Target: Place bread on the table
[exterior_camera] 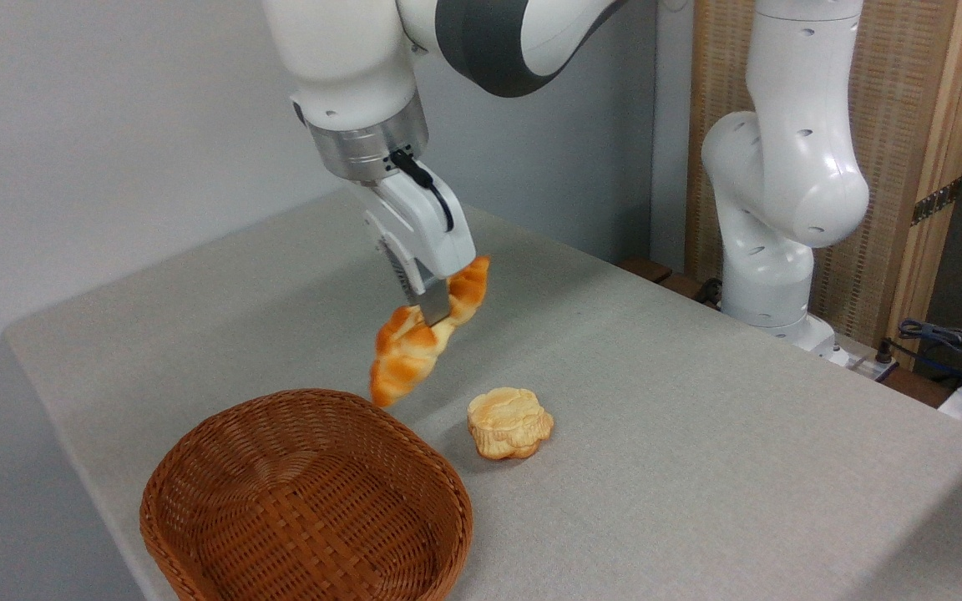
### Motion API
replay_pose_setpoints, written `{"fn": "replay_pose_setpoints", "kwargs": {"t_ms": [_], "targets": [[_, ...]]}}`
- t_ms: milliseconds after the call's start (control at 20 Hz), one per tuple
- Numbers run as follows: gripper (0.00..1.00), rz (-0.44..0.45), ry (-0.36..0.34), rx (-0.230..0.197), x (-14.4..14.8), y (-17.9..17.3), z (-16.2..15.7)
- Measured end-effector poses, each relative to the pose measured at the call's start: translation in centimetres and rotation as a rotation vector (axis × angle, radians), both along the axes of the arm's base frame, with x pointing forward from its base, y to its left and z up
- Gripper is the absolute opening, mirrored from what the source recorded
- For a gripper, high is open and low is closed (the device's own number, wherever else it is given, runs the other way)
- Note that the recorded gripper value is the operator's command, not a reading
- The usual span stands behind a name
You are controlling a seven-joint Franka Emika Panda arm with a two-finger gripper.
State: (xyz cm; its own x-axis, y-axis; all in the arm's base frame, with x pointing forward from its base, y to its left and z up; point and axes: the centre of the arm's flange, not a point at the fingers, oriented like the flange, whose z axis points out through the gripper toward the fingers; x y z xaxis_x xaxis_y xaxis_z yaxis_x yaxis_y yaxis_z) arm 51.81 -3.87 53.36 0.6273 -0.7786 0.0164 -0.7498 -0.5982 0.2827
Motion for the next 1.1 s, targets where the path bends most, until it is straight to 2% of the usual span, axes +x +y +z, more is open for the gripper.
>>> {"fn": "replay_pose_setpoints", "kwargs": {"t_ms": [100,300,1100], "targets": [[0.99,-0.013,0.03,0.001,-0.5,-0.6,-1.0],[1.0,-0.034,0.054,0.004,-0.8,-1.7,-2.1],[1.0,-0.042,0.005,0.007,-0.2,-2.5,-2.0]]}}
